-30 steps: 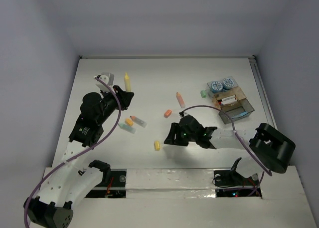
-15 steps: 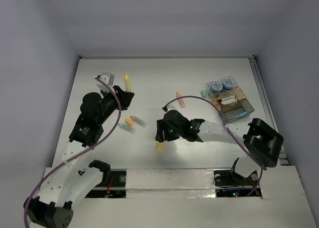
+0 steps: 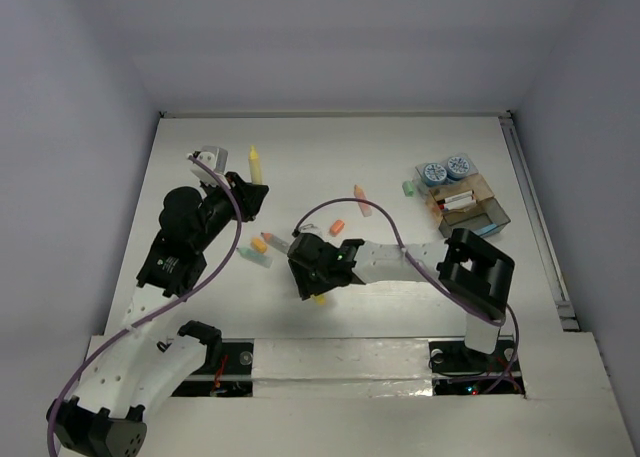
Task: Sort the stationery into containers
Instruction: Close the pen cap on the pen.
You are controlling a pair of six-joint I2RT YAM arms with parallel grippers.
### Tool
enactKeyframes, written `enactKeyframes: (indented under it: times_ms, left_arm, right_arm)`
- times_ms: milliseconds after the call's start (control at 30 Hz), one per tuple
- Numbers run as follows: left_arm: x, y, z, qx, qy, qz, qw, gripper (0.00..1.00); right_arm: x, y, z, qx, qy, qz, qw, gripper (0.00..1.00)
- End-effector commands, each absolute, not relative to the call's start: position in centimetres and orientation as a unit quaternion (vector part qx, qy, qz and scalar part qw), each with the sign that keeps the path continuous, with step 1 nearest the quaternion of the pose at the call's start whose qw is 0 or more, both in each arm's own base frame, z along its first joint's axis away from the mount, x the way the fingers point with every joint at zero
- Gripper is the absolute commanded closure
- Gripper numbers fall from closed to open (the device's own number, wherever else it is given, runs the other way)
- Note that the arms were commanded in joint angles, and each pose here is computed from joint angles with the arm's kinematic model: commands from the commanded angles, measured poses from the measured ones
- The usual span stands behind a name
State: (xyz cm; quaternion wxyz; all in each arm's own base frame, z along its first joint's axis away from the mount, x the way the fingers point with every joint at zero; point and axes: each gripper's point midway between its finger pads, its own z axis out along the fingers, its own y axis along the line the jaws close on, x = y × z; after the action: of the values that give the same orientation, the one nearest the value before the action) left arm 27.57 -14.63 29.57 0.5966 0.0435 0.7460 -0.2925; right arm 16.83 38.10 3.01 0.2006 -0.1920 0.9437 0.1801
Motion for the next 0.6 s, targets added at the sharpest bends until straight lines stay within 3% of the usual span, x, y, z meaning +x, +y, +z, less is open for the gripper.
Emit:
enactKeyframes:
  times_ms: [0,400,533,567]
  left_arm:
    - [27.3,-14.6,31.4,0.05,0.724,-0.301,0.619,1.0]
    - [27.0,-14.7,31.7,0.052,0.72,-0.302,0.622,1.0]
    - [26.9,-14.6,31.7,0.052,0.719,-0.3,0.624,1.0]
    - [26.9,-14.6,31.7,0.052,0.719,-0.299,0.625,1.0]
  right_arm:
    - [16.9,37.2,3.0,-0.2,0.949,0.116,0.213,0.43]
    - [16.4,35.3,2.0,-0.208,0.952,0.054,0.218,0.44]
    - [16.4,34.9,1.6,-0.21,0.953,0.044,0.215,0.57]
    - [16.5,34.9,1.6,-0.21,0.952,0.044,0.219,0.66]
